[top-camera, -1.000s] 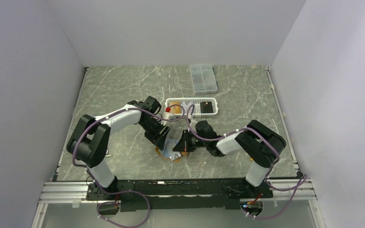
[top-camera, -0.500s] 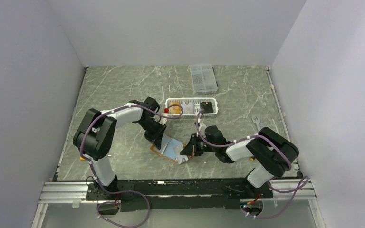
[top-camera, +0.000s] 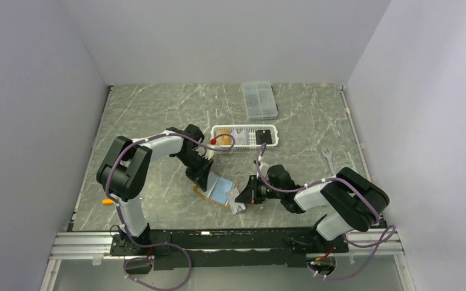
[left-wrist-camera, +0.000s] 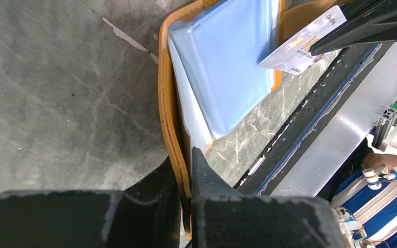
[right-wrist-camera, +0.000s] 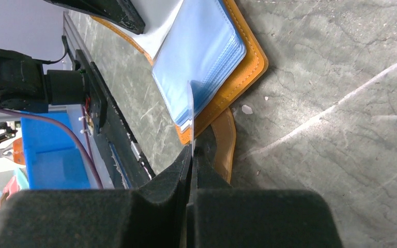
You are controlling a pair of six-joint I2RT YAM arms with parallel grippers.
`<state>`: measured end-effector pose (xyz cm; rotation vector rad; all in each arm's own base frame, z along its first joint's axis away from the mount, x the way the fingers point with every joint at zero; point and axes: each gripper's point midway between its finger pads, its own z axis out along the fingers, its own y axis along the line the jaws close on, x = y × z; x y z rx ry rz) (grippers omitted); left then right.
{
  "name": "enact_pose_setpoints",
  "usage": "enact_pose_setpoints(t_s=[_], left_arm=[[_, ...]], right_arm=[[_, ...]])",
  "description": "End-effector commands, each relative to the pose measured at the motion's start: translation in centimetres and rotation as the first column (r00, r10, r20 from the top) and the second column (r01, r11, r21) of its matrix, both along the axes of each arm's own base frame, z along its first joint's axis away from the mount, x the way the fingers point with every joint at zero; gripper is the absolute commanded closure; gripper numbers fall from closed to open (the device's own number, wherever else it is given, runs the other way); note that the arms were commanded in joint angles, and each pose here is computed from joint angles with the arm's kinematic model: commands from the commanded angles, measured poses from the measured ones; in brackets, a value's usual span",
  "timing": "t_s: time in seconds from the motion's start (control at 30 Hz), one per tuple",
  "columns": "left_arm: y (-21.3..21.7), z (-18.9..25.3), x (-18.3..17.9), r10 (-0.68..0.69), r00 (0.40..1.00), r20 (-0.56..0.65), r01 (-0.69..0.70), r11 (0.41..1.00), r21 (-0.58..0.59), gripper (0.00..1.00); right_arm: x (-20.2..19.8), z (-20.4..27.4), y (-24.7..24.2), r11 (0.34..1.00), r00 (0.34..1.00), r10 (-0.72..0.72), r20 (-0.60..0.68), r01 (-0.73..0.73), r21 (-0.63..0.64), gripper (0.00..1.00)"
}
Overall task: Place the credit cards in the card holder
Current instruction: Turn over the card slot in the card holder.
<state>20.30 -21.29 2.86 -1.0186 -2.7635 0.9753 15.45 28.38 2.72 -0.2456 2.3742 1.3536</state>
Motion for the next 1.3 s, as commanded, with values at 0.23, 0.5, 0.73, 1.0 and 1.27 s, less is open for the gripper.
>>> enact_pose_setpoints(t_s=[0.23, 0.5, 0.73, 1.0, 1.27], left_arm=[[-0.1, -0.1, 0.7, -0.019, 1.000, 0.012, 0.019, 1.000, 0.007, 0.92], [-0.2, -0.2, 0.6, -0.030, 0.999, 0.009, 0.030, 0.999, 0.015, 0.93], [-0.1, -0.3, 0.6, -0.033, 0.999, 0.007, 0.033, 0.999, 0.025, 0.93], [-0.6, 0.1, 0.4, -0.048, 0.999, 0.012, 0.047, 0.999, 0.013, 0.93], [-0.8, 0.2, 0.3, -0.056, 0.998, 0.013, 0.056, 0.998, 0.011, 0.93]], right_arm=[[-0.7, -0.2, -1.0, 1.000, 0.999, 0.013, 0.035, -0.012, -0.010, 1.00], [-0.9, -0.3, -1.0, 1.000, 0.999, 0.020, 0.033, -0.020, -0.009, 1.00], [-1.4, 0.0, -1.3, 1.000, 0.999, 0.029, 0.041, -0.029, 0.002, 1.00], [-1.1, 0.0, -0.8, 0.999, 0.998, 0.041, 0.041, -0.041, 0.008, 1.00], [-0.5, 0.5, -0.3, 0.999, 0.997, 0.044, 0.059, -0.045, 0.023, 1.00]])
